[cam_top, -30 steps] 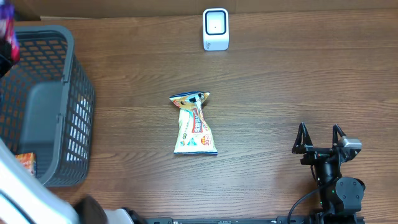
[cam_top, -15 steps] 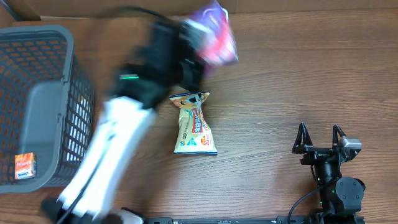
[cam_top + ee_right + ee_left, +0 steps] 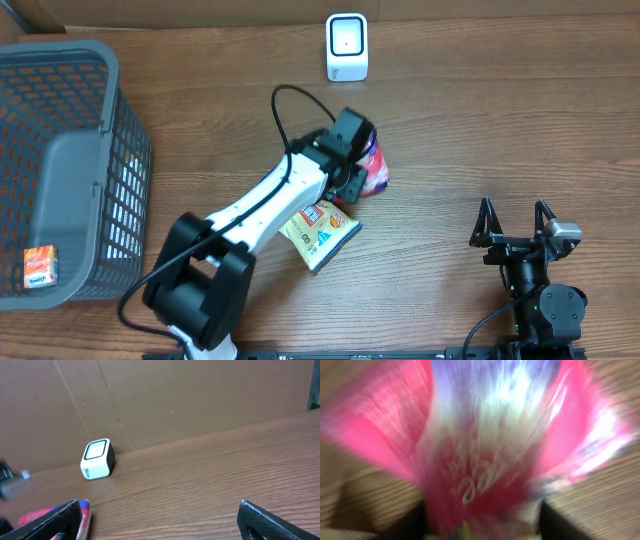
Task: Scan the item barcode
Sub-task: 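Carry the pink package out and release it beside the yellow bag, then reach the left gripper into the basket and grasp the cream tube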
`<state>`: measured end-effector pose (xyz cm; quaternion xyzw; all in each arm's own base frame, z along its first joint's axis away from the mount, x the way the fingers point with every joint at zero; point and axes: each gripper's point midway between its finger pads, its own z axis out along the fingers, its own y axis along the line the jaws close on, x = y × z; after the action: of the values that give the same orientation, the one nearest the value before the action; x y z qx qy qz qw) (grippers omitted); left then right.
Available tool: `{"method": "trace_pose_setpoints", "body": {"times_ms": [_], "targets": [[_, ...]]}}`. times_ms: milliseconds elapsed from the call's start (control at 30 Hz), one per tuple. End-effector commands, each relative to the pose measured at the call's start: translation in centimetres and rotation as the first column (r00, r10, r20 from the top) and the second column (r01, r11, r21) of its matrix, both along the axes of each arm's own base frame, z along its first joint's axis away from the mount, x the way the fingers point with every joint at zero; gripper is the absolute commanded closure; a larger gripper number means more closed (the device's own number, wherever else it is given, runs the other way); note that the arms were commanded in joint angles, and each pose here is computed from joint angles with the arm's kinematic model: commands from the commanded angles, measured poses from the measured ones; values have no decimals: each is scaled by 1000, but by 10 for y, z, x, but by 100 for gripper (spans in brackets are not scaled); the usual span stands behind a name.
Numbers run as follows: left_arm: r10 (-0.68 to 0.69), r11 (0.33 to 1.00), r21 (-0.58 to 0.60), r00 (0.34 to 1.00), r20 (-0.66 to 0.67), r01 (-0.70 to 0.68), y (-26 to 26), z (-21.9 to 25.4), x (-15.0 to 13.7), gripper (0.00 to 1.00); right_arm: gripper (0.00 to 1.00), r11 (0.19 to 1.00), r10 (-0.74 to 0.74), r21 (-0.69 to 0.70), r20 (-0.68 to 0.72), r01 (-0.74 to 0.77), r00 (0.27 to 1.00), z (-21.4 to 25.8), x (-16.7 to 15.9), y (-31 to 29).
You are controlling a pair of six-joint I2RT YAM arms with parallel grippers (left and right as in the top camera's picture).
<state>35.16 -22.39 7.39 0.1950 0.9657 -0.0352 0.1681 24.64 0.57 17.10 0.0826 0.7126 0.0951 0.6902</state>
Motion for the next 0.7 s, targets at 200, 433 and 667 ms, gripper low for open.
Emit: {"method": "trace_pose_setpoints", "body": {"times_ms": [200,433,667], "targets": [[254,967,-172,693,674,-187,133,394,4,0,0,1000,-2,-1,6,2,1000,-1,0,-1],[695,644,-304,371,616,-702,354,425,-67,0,0,1000,-3,-1,6,3,1000,-1,0,-1],[926,372,-350,316,208,-860,474,295,-64,0,0,1000,-2,-1,6,2,1000,-1,0,-1]]}}
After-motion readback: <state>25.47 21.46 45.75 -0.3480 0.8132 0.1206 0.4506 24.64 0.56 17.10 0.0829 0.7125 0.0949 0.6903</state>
